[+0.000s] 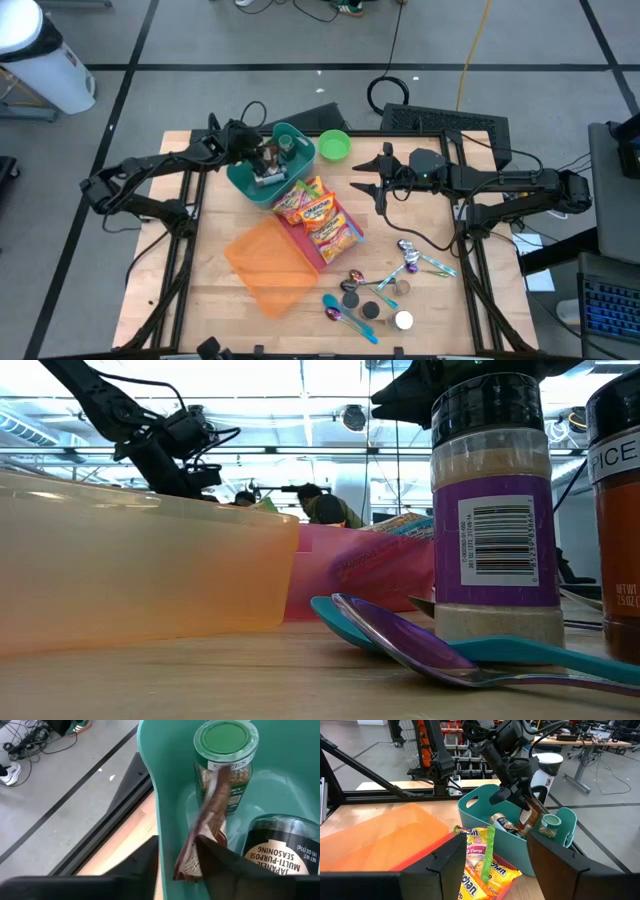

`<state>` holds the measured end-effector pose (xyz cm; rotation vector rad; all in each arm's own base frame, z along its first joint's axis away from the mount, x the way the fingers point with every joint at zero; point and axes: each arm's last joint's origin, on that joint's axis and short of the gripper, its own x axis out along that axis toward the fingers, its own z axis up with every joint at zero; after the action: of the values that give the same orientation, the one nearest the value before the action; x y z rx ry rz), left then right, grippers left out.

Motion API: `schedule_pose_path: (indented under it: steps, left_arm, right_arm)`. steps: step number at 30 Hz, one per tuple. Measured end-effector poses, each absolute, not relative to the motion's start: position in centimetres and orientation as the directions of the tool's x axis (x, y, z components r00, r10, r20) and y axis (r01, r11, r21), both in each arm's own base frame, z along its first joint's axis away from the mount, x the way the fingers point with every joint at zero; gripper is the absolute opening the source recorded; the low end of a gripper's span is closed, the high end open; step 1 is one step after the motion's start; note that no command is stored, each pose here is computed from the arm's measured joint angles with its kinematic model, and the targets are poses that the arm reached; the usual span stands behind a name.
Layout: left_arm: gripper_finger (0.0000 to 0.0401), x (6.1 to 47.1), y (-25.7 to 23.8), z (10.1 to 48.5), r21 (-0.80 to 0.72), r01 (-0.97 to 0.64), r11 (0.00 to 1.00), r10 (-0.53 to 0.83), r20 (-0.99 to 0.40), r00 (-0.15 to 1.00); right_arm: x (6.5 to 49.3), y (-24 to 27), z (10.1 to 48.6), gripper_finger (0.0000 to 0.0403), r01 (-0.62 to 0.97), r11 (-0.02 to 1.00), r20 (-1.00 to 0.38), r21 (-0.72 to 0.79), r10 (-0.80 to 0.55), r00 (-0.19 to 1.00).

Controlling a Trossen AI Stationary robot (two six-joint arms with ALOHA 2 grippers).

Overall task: Pick & Place Food Item
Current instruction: Put the orange seasoning pack into the green bin, then put the white seasoning bottle into the green bin

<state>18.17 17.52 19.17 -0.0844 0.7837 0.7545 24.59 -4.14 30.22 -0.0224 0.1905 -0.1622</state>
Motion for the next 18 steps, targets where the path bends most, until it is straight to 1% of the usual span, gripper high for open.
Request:
schedule_pose_path:
  steps: [4,7,13,15,18]
  left_arm:
    - [0.0201,18.0,17.4,19.8,0.203,-0.647,0.735,0.597,-0.646,0.476]
    - [0.0232,17.7,17.1,20.8,0.204,-0.658,0.725,0.619,-0.612,0.492]
    - [0.0269,16.6,15.9,23.6,0.172,-0.693,0.701,0.666,-0.506,0.548]
    - [0.0276,16.3,15.4,24.5,0.146,-0.706,0.693,0.677,-0.467,0.569]
    - [0.0282,15.7,14.5,25.9,0.087,-0.722,0.686,0.685,-0.411,0.601]
  right_arm:
    - [24.6,-4.1,30.2,0.0202,0.158,0.987,-0.187,-0.038,-0.163,0.969]
    - [24.6,-4.1,30.2,0.0206,0.158,0.987,-0.187,-0.038,-0.163,0.969]
    - [24.4,-3.9,30.0,0.0208,0.141,0.989,-0.220,-0.036,-0.146,0.965]
    - [24.0,-3.4,30.1,0.0208,0.082,0.996,-0.235,-0.037,-0.089,0.968]
    - [23.2,-1.9,30.7,0.0209,-0.055,0.998,-0.226,-0.039,0.045,0.973]
